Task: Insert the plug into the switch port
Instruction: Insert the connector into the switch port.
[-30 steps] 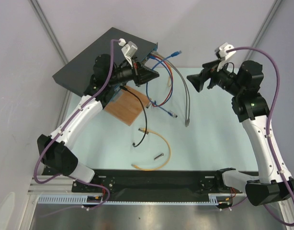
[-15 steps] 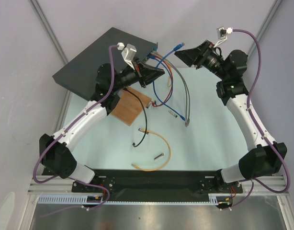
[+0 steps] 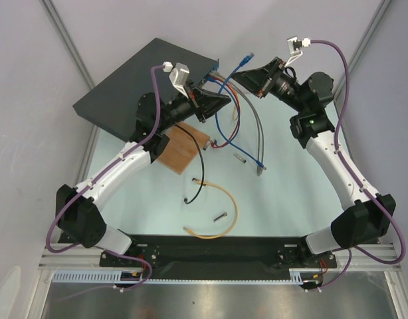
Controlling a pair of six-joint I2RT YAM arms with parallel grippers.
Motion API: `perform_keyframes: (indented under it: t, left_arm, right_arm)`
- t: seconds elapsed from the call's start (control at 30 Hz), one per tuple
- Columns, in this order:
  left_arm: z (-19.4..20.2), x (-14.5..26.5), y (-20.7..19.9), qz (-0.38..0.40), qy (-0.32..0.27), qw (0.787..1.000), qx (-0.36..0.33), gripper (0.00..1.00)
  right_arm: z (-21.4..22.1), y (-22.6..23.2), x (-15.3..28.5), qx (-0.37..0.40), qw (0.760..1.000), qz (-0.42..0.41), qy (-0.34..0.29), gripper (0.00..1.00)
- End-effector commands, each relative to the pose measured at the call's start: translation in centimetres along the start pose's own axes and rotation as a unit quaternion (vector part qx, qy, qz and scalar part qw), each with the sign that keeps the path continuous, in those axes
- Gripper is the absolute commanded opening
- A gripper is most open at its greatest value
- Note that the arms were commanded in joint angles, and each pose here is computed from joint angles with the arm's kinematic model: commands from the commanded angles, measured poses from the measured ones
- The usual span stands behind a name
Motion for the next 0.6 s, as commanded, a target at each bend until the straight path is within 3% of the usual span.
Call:
perform_keyframes:
  t: [0.0, 0.17, 0.2, 0.27, 0.3, 0.37, 0.57]
  left_arm:
    - [-1.4, -0.1, -1.9, 0.021, -0.023, 0.999, -0.014, 0.09]
    - [-1.9, 2.0, -1.7, 0.009, 0.018, 0.999, -0.049, 0.41]
    - [-1.9, 2.7, -1.6, 0.004, 0.029, 0.999, -0.046, 0.51]
    - [-3.3, 4.2, -1.7, -0.006, 0.031, 0.998, -0.058, 0.60]
    - [-2.9, 4.8, -1.2, -0.021, 0.050, 0.997, -0.059, 0.62]
    - [-4.7, 5.3, -1.9, -0.031, 0.046, 0.995, -0.085, 0.62]
    - [-6.3, 3.9, -2.3, -0.053, 0.044, 0.993, -0.097, 0.69]
  right_arm:
    - [-1.7, 2.3, -0.3, 0.057, 0.998, -0.030, -0.012, 0.00]
    - [0.1, 1.2, 1.2, 0.180, 0.982, 0.001, 0.062, 0.00]
    - [0.3, 0.5, 1.6, 0.238, 0.968, 0.009, 0.072, 0.00]
    - [2.0, -0.1, 2.5, 0.261, 0.958, 0.030, 0.117, 0.00]
    - [1.9, -0.9, 2.6, 0.314, 0.940, 0.048, 0.124, 0.00]
    - [3.2, -0.9, 3.1, 0.326, 0.930, 0.054, 0.159, 0.00]
    - [4.2, -0.3, 2.9, 0.352, 0.919, 0.041, 0.173, 0.00]
Point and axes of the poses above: each gripper's point midway between its finger pads, its own x axis back along the fingers, its own y axis along the line the jaws close on, z = x × y, the point moved 2 cm from there along x, back along the fingers
